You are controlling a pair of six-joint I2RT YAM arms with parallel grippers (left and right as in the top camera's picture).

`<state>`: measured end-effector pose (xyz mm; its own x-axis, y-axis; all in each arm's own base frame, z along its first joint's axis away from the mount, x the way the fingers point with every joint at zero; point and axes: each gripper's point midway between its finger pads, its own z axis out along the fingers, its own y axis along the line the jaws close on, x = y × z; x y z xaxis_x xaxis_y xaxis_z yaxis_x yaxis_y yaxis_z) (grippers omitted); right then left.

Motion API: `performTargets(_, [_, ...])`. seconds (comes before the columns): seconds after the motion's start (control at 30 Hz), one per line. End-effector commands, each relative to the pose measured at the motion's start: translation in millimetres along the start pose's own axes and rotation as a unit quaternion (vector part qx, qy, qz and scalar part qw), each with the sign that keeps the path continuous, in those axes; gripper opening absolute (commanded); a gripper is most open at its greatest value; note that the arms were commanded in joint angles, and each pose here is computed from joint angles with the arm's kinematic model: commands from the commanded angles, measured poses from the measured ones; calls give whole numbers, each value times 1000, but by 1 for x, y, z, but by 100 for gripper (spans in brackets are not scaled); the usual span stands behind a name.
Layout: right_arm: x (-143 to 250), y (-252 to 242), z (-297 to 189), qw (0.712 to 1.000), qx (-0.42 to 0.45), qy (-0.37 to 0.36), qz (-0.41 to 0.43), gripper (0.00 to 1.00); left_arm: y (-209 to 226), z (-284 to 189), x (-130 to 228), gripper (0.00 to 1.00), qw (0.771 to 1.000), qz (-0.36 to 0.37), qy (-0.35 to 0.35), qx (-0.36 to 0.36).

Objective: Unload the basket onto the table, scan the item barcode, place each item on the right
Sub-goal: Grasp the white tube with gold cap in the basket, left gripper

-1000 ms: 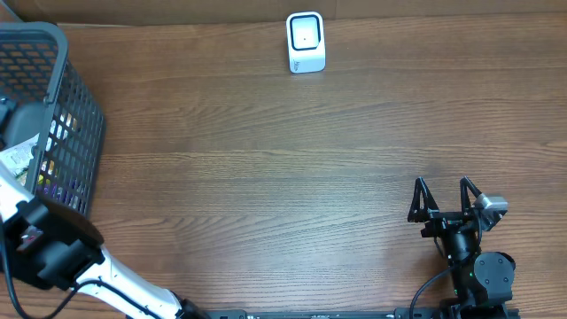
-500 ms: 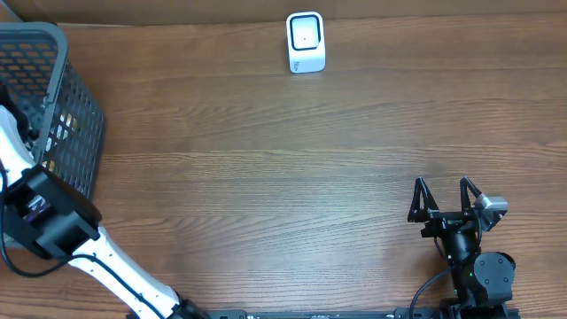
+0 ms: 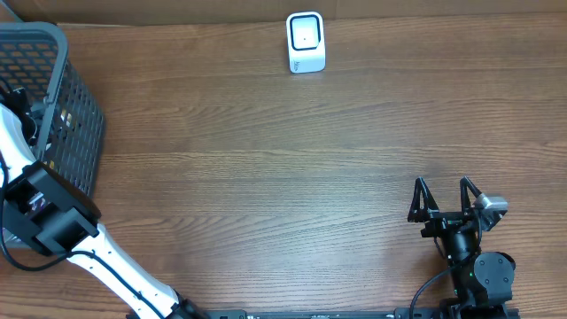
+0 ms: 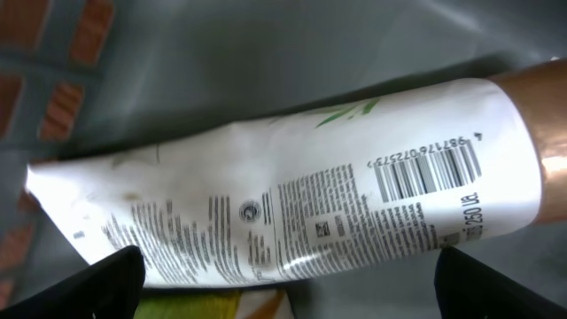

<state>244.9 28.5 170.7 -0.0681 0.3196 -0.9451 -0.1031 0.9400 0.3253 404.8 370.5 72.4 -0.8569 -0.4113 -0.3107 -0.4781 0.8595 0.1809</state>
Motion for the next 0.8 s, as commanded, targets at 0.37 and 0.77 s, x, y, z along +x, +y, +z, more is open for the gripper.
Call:
performTargets(0.37, [2,1,0,1000,-5,-2,-2,100,-20,21,-15,100,985,155,-44,52])
performTargets(0.77, [2,1,0,1000,-5,-2,-2,100,-27,59,1,57,985,159,-14,65])
